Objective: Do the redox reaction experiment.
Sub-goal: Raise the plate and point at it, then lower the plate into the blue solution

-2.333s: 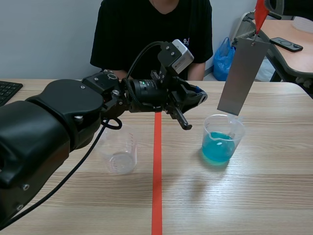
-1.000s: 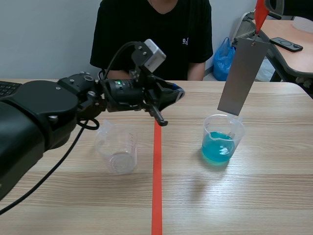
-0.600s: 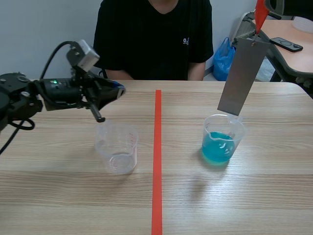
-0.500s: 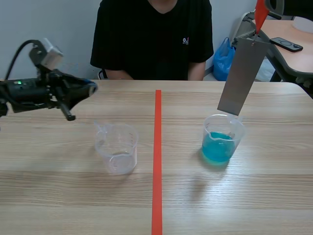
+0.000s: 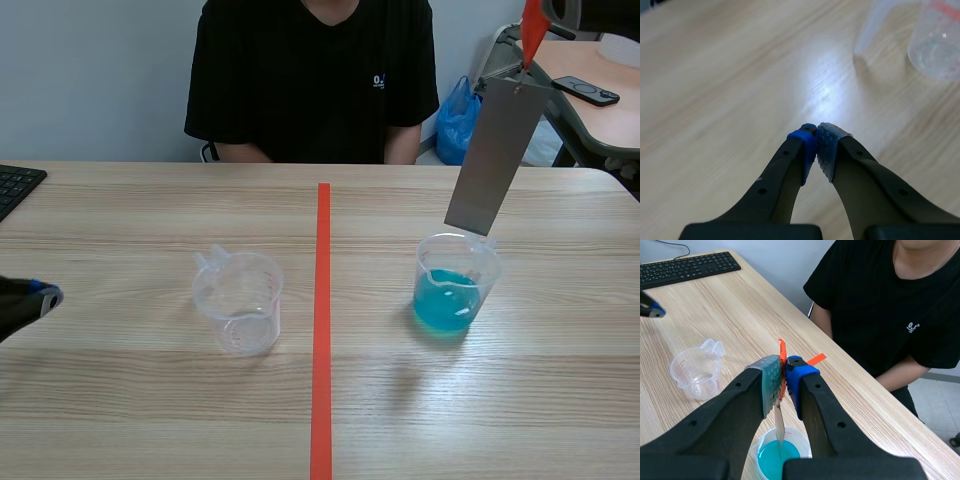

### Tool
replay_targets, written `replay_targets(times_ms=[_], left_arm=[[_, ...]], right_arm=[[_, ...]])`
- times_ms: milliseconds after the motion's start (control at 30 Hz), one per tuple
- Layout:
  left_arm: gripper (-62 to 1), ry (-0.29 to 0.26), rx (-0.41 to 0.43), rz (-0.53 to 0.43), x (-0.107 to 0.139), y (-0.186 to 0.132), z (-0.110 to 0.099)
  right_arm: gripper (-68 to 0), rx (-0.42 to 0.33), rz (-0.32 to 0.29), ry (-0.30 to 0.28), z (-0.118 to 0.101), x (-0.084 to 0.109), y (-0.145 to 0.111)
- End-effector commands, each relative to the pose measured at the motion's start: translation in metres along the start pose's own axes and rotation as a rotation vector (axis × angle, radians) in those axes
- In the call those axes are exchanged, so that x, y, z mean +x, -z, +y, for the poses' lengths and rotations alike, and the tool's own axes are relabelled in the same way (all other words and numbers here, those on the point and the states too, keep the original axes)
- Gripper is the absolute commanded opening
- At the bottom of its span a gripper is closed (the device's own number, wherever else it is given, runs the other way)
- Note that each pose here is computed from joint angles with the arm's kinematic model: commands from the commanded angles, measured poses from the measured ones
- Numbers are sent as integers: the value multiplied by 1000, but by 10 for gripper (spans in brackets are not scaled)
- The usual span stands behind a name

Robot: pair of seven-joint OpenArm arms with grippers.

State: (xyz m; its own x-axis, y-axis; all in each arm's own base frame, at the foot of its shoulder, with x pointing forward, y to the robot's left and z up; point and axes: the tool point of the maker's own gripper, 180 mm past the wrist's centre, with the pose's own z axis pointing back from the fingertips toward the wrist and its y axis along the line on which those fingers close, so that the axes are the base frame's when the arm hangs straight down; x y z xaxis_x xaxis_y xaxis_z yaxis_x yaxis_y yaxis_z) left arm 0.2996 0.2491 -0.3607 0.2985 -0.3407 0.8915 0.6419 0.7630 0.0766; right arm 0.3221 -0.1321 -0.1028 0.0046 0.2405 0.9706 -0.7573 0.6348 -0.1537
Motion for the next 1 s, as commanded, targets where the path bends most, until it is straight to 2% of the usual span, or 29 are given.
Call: replay_targets(times_ms=[0,400,633,967], left_arm=[[-578,4,25,-36,7,-7,7],[-578,-101,176,-53,-34,-82,7],[-577,-135,206,-53,-49,-113,-4],[-578,-203,219,-27,-72,-134,-30]], right_arm=[[-660,2,-32,-32,-1,14,-3],[-660,2,-32,-32,-1,14,-3],[-660,2,-33,-32,-1,14,-3],[-660,1,-32,-31,-1,14,-3]])
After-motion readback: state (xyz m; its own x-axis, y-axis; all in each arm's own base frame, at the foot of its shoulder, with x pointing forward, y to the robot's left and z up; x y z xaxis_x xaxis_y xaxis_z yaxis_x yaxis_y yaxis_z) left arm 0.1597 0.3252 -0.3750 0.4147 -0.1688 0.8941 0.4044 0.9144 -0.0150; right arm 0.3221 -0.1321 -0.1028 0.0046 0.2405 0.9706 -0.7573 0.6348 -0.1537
